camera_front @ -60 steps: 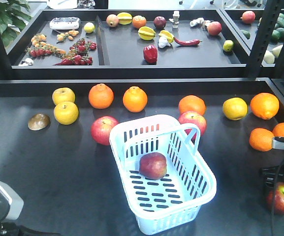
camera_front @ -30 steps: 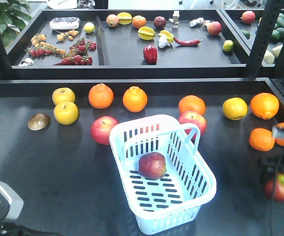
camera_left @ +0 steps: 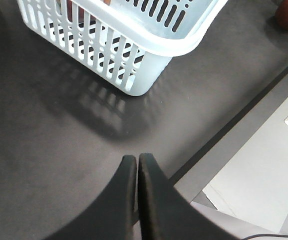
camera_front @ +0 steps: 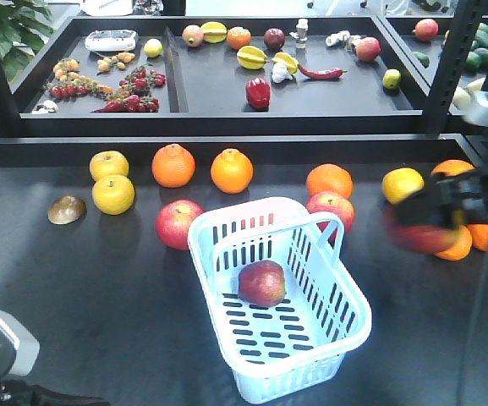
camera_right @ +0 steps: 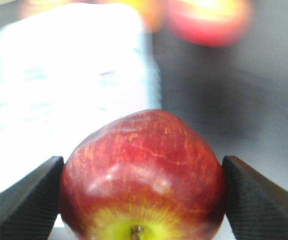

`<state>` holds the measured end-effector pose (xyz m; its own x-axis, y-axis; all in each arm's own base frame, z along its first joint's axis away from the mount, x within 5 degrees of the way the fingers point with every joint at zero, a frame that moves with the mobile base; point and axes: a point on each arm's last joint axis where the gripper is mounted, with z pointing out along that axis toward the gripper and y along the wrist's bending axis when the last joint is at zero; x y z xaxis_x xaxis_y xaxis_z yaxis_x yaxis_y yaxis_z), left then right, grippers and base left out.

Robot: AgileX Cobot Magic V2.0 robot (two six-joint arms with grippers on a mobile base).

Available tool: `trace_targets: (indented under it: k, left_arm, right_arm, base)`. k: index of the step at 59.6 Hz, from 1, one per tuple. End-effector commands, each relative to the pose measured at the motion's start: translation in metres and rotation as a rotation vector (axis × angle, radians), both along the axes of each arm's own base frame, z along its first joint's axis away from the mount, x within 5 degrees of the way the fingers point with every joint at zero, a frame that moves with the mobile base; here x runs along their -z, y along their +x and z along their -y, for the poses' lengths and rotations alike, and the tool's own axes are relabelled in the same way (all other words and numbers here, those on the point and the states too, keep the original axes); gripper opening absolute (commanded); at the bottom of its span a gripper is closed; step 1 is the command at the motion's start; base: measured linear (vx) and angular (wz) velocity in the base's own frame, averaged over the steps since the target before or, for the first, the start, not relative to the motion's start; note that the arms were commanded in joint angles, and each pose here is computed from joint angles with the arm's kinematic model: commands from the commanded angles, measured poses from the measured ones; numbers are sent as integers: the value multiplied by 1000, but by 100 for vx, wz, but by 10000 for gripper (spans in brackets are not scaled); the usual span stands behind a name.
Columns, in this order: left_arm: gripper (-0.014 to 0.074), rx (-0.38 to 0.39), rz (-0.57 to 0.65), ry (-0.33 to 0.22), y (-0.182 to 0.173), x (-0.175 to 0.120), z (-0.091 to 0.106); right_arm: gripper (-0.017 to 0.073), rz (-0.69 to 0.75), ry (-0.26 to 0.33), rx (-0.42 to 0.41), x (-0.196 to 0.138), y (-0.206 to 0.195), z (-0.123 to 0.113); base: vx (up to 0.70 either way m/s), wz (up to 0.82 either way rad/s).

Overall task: Pick three apples into basket with both arms
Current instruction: 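Lower the second apple into the basket and open the right gripper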

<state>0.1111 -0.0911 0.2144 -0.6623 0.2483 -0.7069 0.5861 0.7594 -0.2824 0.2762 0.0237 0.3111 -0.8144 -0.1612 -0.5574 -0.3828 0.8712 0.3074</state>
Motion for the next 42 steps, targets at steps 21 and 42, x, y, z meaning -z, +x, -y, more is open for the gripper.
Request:
trace_targets:
  k: [21,42]
  left_arm:
    - [-6,-39,41,-48,5,-11,2]
    - [-6,-37,39,-48,4,-11,2]
  right_arm:
    - [108,27,26,-213,13,4,-100]
    - [652,16,-10,-207,44,24,-116]
  base:
    - [0,0]
    - [0,0]
